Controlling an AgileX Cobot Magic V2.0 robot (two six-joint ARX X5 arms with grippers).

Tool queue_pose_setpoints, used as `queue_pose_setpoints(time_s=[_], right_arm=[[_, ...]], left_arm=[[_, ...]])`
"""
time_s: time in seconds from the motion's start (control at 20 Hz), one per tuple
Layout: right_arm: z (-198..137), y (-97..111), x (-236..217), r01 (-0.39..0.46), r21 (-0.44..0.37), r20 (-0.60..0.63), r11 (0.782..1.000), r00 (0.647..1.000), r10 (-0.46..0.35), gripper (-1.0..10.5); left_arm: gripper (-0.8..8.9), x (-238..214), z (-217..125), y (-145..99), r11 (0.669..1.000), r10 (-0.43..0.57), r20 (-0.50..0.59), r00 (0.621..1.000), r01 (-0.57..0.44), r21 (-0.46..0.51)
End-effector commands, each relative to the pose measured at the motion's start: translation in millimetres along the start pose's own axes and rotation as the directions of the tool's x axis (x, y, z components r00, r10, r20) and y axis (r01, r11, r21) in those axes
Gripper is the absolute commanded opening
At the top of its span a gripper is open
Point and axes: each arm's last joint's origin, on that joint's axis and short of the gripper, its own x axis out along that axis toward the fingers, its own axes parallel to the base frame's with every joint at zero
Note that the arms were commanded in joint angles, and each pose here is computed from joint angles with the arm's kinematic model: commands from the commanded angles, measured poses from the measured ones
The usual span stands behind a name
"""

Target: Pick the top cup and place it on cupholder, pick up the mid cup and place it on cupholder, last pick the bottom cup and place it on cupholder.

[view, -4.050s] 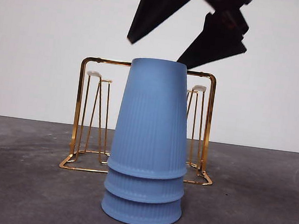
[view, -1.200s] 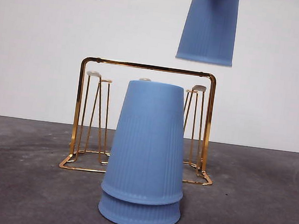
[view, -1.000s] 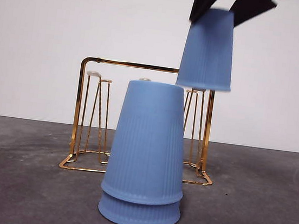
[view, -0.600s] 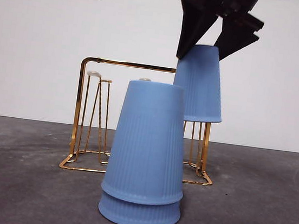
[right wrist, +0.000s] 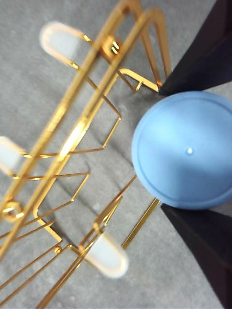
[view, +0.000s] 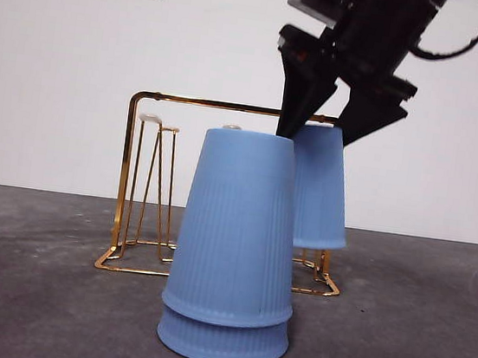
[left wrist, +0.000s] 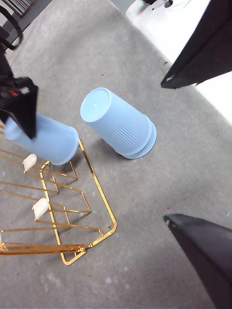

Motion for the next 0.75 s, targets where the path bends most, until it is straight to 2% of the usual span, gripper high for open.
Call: queue_pose_setpoints(time_s=[0.05, 0.4, 0.6, 0.75], right_arm=[[-3, 1, 8, -0.016, 0.027, -0.006, 1.000, 1.000, 0.016, 3.4], [-1, 2, 1, 0.000, 0.027, 0.021, 1.000, 1.000, 0.000, 4.5], [4, 5, -40, -0.001, 0.006, 0.126, 1.000, 0.992, 0.000, 4.5], [-3, 11, -85, -0.008, -0.005, 0.179, 1.000, 0.984, 0.009, 4.4]], left_arm=[[4.09, -3, 4, -2, 1.000, -0.013, 0.019, 1.000, 0.012, 0.011], [4.15, -3, 5, -2, 1.000, -0.013, 0.019, 1.000, 0.012, 0.012], [4.68, -3, 8, -2, 1.000, -0.013, 0.045, 0.999, 0.012, 0.020], [4.67, -2, 13, -3, 0.999, -0.028, 0.089, 0.996, 0.026, 0.026]])
